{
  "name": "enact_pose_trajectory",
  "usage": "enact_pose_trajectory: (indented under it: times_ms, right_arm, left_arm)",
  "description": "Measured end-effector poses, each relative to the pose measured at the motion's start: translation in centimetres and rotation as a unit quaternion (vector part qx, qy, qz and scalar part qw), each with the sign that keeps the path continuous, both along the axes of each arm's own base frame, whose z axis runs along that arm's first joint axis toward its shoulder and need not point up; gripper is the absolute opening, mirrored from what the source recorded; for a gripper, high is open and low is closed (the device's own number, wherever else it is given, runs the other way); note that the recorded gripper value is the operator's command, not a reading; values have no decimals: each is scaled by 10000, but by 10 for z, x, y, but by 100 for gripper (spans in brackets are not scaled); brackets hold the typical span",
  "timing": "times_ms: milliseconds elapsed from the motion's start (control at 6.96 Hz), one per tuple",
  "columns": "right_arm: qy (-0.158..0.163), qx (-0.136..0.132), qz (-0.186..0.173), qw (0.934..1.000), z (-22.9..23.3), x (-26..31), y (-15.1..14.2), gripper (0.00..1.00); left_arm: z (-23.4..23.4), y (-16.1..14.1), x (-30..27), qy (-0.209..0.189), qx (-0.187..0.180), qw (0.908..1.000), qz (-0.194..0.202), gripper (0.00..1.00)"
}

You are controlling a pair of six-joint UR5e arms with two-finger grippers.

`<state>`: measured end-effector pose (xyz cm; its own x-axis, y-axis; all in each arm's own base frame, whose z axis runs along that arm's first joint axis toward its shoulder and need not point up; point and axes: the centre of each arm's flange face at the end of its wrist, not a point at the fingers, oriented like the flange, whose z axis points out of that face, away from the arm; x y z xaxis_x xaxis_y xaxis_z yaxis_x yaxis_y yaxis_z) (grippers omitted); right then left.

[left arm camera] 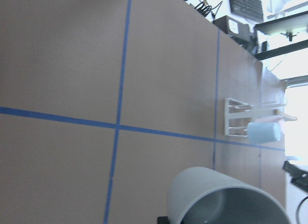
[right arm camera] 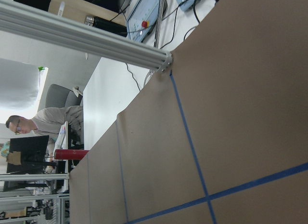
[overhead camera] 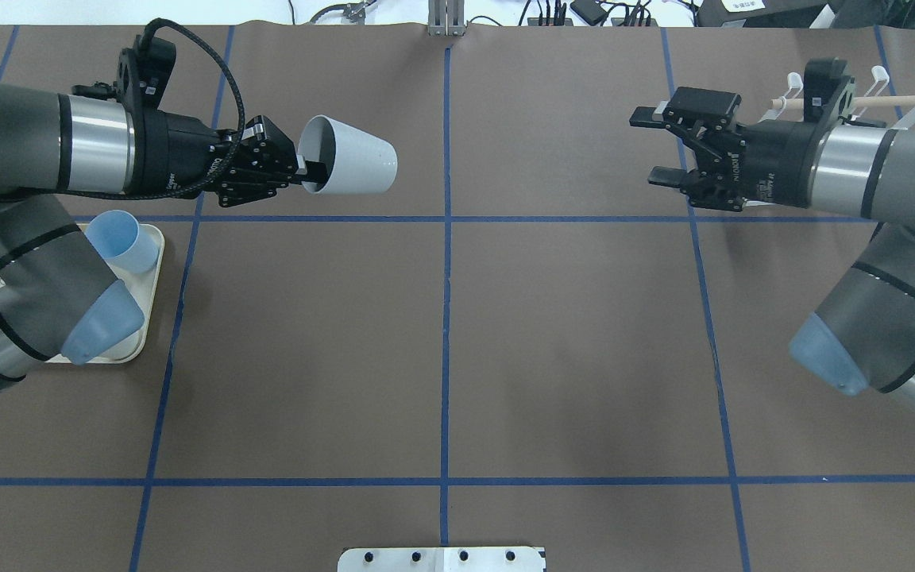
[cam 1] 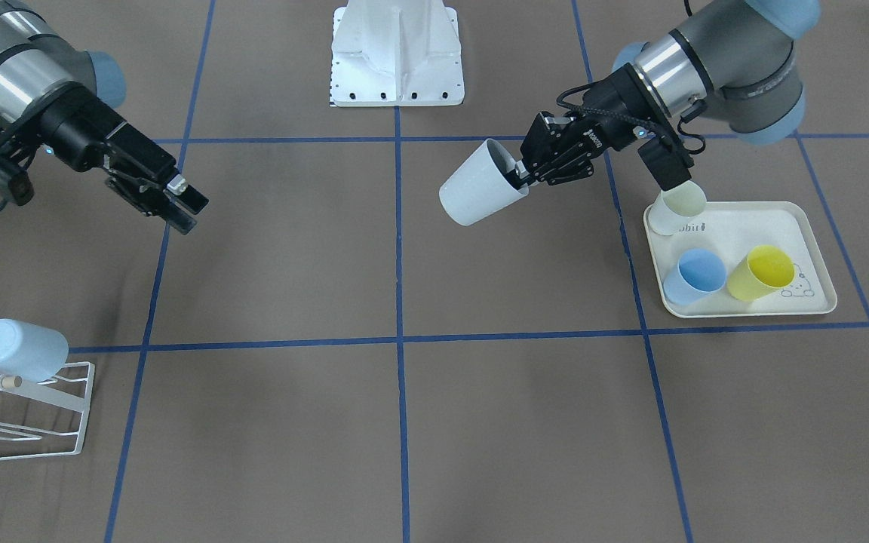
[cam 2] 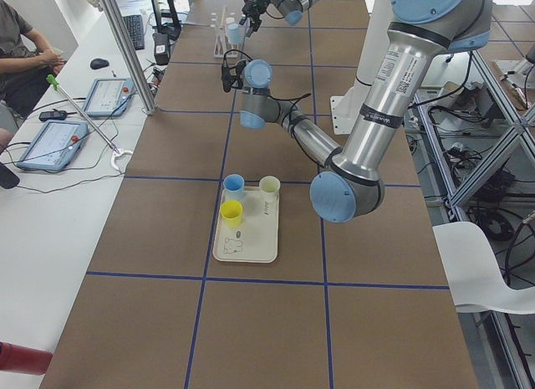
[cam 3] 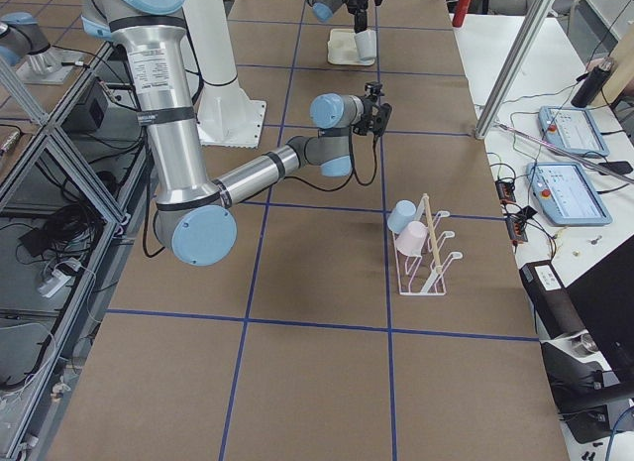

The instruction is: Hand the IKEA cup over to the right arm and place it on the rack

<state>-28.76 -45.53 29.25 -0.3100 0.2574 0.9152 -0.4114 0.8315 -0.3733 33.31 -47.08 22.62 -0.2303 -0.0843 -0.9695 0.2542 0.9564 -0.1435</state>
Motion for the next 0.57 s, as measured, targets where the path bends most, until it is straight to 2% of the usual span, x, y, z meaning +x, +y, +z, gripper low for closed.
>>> enact_pose_trajectory:
  times_ms: [144,287,575]
  right_arm:
    - [-518,-364,-28,9980,-25,-20,12,99]
    - [-1041,-705,-11,9921,-50,-38,23,99]
    - [-1861,-1145,53,9758,-91,-60,39,99]
  left_arm:
    - [-6,0,3,541,-140,9983,-156,0]
    - [-17,-3,5,1007,-319,9942,-219,0]
    - [-32,-1,24,1745,-607,9826,-190,0]
